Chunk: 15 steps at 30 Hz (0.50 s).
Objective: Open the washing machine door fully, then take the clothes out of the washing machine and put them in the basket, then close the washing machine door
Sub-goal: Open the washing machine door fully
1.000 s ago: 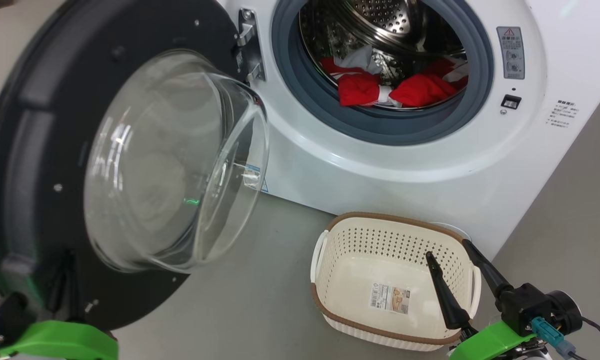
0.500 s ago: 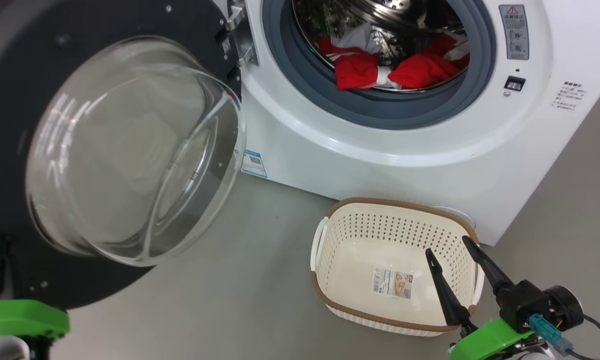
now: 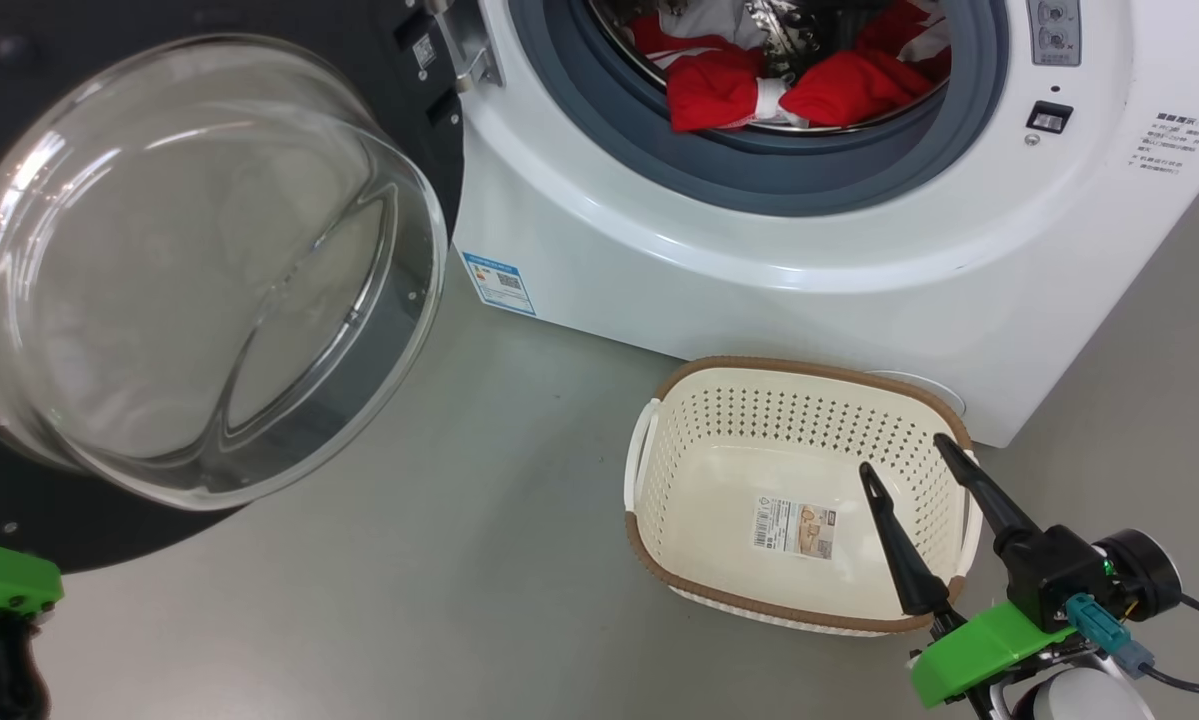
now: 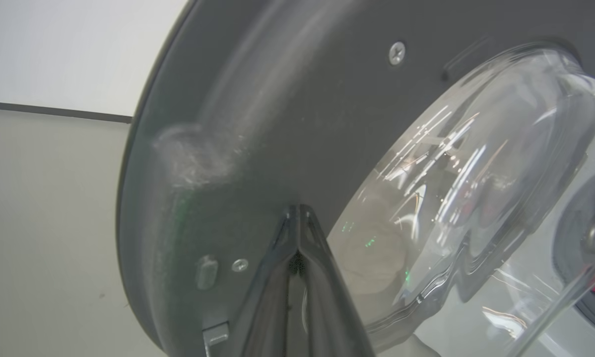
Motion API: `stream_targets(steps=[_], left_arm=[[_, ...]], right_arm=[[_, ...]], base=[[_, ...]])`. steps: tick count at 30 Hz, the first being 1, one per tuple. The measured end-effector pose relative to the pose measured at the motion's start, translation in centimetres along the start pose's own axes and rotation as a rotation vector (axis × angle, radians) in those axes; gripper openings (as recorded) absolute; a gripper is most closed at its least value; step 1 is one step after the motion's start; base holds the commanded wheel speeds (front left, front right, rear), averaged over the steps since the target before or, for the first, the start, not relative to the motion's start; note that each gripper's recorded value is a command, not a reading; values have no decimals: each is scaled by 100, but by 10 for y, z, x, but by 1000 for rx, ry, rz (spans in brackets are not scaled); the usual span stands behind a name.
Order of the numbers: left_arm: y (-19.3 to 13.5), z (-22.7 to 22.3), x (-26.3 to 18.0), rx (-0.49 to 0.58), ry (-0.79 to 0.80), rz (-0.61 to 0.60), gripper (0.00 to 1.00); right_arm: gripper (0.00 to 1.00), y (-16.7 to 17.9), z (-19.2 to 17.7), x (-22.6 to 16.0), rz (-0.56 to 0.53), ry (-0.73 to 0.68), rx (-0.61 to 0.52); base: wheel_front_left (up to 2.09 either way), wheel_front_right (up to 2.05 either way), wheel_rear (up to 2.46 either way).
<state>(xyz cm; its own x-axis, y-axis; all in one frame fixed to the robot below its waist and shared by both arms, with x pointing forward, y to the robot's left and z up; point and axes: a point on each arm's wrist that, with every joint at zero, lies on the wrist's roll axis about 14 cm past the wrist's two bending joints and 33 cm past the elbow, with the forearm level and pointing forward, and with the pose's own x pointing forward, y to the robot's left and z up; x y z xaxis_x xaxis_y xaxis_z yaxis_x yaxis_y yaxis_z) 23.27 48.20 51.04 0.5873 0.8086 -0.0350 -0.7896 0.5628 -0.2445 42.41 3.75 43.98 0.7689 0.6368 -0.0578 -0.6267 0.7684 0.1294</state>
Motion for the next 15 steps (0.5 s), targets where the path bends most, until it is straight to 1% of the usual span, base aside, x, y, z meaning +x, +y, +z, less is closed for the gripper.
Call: stream_targets(steps=[7,11,12,14,15], left_arm=[[-1,-5,5,-19,13,-2,0],[-1,7,5,-46,-29,5,0],[-1,11,5,-51,-46,5,4],[-5,21,3,-57,-84,0,84],[-7,27,2,-57,-104,-9,100]], right_arm=[[100,-3,2,1,-8,-5,-1],[100,-3,5,0,-13,-10,-4],[100,-3,6,0,-15,-14,-5],[100,-2,10,-1,-18,-22,-5],[100,-2,12,-2,-20,-26,-5]], base=[[0,0,0],[0,0,0],[0,0,0],[0,0,0],[0,0,0]])
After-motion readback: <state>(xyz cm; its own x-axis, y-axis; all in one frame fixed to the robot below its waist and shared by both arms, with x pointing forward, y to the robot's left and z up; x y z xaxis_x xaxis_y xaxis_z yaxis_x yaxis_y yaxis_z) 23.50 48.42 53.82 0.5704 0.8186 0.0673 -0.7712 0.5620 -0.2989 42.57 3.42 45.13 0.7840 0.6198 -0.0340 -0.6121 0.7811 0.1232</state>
